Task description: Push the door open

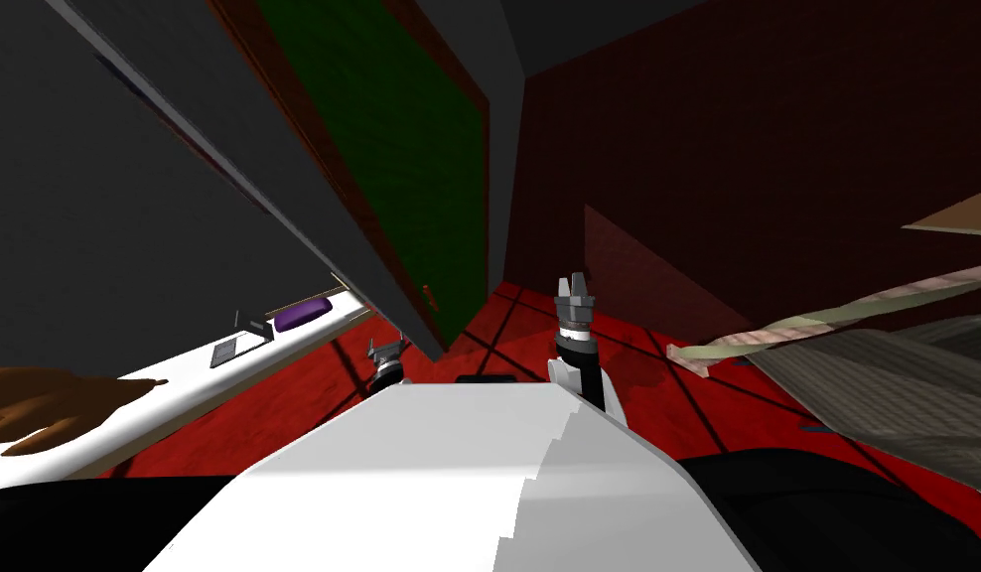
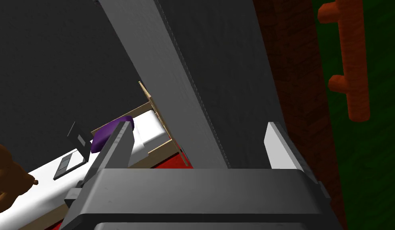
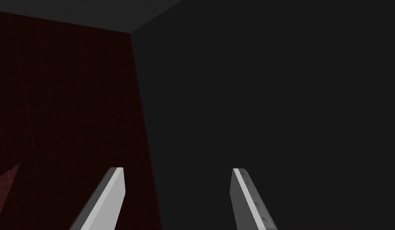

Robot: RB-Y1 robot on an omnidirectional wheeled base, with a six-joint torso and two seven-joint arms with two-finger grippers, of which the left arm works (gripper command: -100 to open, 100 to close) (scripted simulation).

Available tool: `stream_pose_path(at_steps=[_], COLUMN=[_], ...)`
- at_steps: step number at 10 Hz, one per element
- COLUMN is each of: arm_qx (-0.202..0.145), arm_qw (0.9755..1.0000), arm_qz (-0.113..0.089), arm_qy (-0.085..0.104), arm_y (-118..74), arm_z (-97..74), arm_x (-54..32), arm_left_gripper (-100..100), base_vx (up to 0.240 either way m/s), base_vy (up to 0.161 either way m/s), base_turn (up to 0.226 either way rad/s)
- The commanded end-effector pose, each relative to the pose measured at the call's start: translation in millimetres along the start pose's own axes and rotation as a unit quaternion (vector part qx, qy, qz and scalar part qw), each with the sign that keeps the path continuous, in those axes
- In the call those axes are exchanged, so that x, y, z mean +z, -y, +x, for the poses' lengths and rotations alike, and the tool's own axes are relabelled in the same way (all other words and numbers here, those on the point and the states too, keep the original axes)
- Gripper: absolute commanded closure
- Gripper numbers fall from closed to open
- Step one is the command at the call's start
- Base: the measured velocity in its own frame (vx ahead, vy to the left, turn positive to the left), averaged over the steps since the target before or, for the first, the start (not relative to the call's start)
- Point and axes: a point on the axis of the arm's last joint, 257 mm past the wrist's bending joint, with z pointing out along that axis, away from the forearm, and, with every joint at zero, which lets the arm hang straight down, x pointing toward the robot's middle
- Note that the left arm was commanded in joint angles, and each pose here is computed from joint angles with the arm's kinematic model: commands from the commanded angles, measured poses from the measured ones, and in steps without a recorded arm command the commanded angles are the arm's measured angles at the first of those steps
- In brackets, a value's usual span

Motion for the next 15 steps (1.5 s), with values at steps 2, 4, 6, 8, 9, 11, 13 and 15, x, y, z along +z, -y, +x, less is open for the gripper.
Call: stream_pose_path(at_steps=[2,4,6,8,9,11,13,15], arm_qx=[-0.025,-0.042,-0.06,-0.076,-0.083,-0.099,-0.113,-0.126], arm_qw=[0.9995,0.9985,0.9969,0.9951,0.994,0.9916,0.989,0.9863], arm_qz=[0.014,0.025,0.037,0.047,0.052,0.063,0.072,0.081], arm_qy=[0.014,0.025,0.035,0.043,0.047,0.055,0.062,0.068], arm_y=[5.6,10.1,14.3,17.5,19.1,22.1,24.2,25.8], arm_z=[-12.9,-22.8,-32.5,-40.4,-44.4,-52.3,-58.9,-64.9], arm_x=[-1.6,-3.2,-5.0,-6.6,-7.6,-9.6,-11.6,-13.6], arm_left_gripper=[-100,-100,-100,-100,-100,-100,-100,-100], base_vx=[0.141,0.145,0.136,0.153,0.167,0.135,0.142,0.152], base_vy=[-0.151,-0.15,-0.135,-0.123,-0.115,-0.128,-0.12,-0.097], base_turn=[0.079,0.097,0.08,0.077,0.063,0.071,0.061,0.052])
